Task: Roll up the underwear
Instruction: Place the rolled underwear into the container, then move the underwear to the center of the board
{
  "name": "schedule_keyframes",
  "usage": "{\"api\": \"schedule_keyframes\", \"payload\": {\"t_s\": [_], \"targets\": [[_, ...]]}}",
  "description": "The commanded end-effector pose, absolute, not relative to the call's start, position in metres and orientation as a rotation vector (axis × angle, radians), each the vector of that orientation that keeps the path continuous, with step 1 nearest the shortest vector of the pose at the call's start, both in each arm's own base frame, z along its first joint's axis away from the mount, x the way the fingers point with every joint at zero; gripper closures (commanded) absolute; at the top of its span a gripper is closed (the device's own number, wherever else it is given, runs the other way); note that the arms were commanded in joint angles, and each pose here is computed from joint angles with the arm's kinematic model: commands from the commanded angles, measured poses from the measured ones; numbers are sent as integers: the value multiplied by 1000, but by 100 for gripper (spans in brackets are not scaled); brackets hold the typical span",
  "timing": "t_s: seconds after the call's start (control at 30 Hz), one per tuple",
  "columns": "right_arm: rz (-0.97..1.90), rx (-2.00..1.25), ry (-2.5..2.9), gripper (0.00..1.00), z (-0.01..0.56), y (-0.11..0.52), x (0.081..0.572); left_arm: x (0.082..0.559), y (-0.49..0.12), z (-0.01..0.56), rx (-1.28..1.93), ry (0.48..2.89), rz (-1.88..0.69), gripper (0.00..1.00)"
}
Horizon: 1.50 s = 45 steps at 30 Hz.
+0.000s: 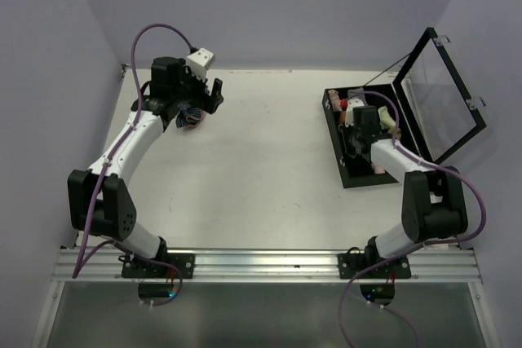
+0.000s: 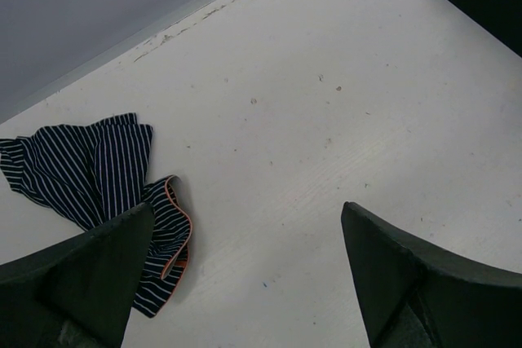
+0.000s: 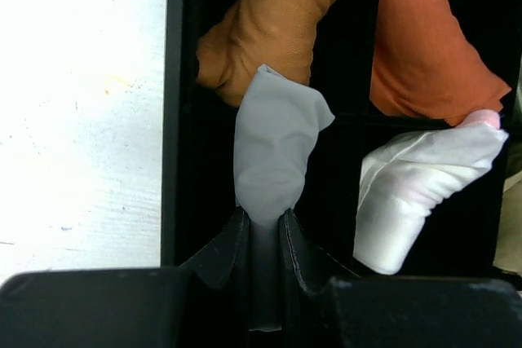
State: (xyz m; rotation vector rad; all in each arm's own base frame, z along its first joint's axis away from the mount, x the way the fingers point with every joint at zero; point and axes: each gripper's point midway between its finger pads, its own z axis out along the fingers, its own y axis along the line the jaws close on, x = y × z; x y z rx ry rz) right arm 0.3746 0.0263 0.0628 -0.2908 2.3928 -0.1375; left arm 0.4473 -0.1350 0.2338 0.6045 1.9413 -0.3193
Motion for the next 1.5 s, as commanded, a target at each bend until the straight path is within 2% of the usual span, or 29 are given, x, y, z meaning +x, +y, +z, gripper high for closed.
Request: {"api": "schedule_keyframes", "payload": {"t_s": [0.0, 0.17, 0.27, 0.57, 0.77, 0.8, 0.87, 0.9, 0.93, 1.0, 1.27, 1.3, 1.37, 1.47], "targets": [[-72, -125, 2514, 100, 36, 26, 352, 445, -132, 243, 601, 1912, -307, 0], [64, 178, 2532, 100, 36, 33, 353, 443, -133, 241, 597, 1918, -317, 0], [53, 303, 2531, 100, 34, 30, 356, 443, -134, 239, 597, 1924, -327, 0], [43, 499, 2618, 100, 8, 28, 365, 442, -129, 231, 581, 1956, -302, 0], [46, 592, 2662, 100, 1, 29, 355, 442, -128, 227, 583, 1965, -294, 0], [48, 585, 2667, 88, 2, 29, 354, 442, -128, 227, 585, 1964, -291, 0], [55, 552, 2647, 72, 12, 29, 357, 443, -125, 226, 582, 1966, -271, 0], [54, 542, 2632, 57, 19, 28, 360, 444, -124, 224, 581, 1972, -262, 0], [52, 534, 2624, 50, 23, 27, 361, 447, -122, 224, 582, 1973, -249, 0], [35, 502, 2606, 41, 34, 24, 363, 450, -116, 219, 572, 1993, -205, 0], [71, 366, 2515, 22, 80, 26, 376, 467, -95, 194, 620, 2080, -147, 0], [98, 336, 2493, 17, 90, 29, 381, 471, -89, 189, 606, 2101, -131, 2], [115, 269, 2468, 13, 106, 32, 384, 483, -72, 167, 602, 2186, -80, 6], [119, 161, 2436, 6, 130, 36, 390, 499, -60, 136, 682, 2263, -18, 17]]}}
